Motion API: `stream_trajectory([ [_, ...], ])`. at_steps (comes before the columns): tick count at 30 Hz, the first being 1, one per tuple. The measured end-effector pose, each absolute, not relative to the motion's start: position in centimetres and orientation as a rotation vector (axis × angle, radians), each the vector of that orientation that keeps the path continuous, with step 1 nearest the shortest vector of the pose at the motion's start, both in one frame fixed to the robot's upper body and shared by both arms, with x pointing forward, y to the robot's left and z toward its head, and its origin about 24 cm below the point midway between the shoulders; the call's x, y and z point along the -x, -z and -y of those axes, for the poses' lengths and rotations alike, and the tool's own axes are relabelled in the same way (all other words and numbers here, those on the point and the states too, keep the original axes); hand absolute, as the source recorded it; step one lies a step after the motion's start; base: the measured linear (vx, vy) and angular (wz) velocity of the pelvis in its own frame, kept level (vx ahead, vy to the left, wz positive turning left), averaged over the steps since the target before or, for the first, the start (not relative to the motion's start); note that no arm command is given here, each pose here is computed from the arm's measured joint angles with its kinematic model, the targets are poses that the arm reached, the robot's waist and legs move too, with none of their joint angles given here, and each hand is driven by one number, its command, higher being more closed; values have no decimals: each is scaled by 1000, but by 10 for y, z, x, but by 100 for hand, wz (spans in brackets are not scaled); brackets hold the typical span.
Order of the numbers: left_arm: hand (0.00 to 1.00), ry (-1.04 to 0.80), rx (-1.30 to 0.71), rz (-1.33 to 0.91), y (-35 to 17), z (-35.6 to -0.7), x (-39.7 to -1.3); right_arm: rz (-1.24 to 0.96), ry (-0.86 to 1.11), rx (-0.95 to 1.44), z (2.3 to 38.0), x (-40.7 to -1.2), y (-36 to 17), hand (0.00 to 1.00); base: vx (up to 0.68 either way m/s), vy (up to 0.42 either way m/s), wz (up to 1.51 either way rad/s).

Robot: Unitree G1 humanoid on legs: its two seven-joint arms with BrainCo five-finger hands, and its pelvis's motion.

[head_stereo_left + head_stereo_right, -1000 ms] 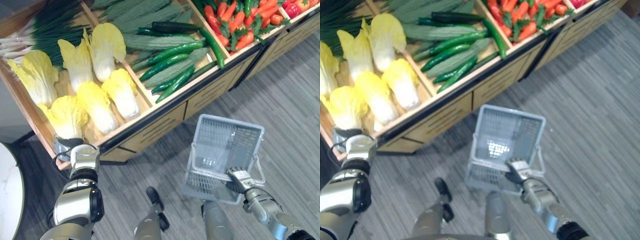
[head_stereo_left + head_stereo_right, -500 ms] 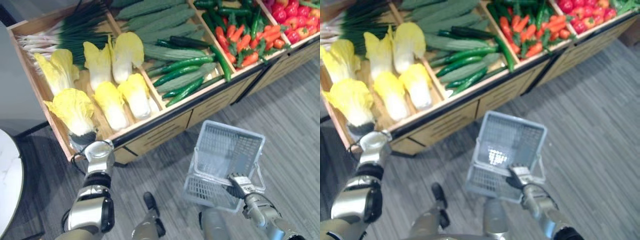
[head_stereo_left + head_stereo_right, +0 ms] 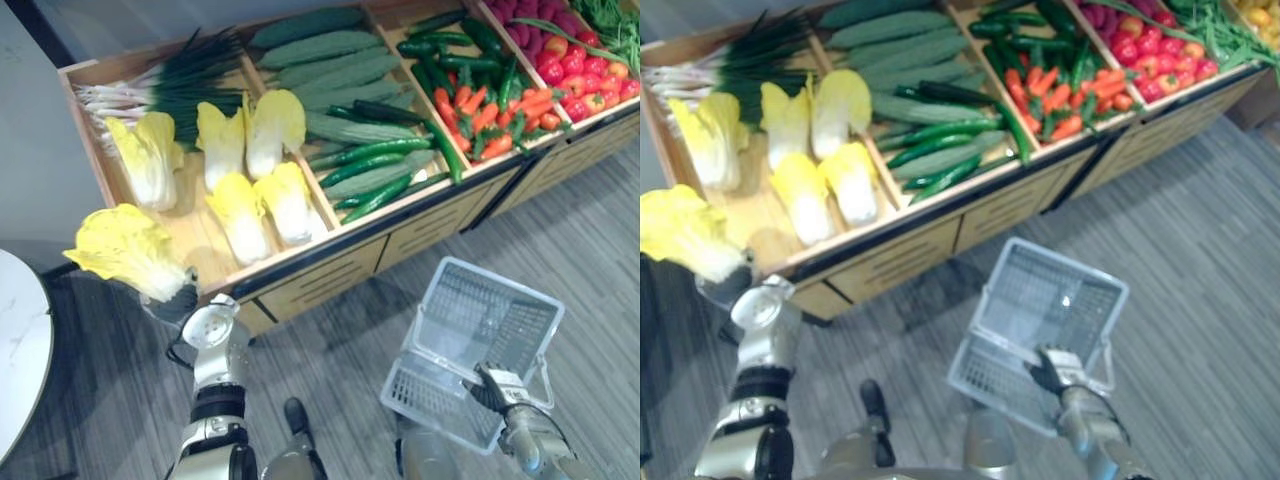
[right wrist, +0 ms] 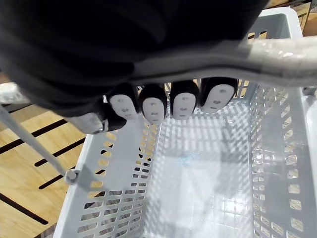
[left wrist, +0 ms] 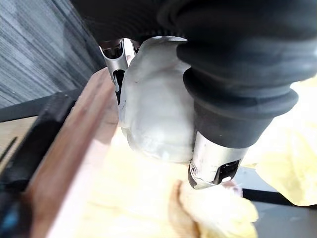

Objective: Pick vegetable in the basket

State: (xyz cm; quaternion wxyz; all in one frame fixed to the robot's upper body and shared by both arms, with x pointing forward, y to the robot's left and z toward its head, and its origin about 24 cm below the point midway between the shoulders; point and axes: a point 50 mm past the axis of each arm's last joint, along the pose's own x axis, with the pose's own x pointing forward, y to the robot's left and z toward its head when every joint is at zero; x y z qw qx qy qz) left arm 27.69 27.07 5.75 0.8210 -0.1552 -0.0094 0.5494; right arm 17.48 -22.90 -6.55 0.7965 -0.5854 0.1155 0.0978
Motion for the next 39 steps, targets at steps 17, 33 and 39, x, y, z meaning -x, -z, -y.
stream_trajectory([
  [17,100,-328,-220,409,-113,-156,-266,-177,-224,1399,292,-230,-10,100,14,-18,-22],
  [33,100,459,-305,438,-90,-61,-230,22,-392,1456,248,-260,-39,100,71,-55,-66],
  [39,100,661,-283,515,-106,-53,-217,134,-334,1494,240,-287,-73,100,1,-3,-36],
])
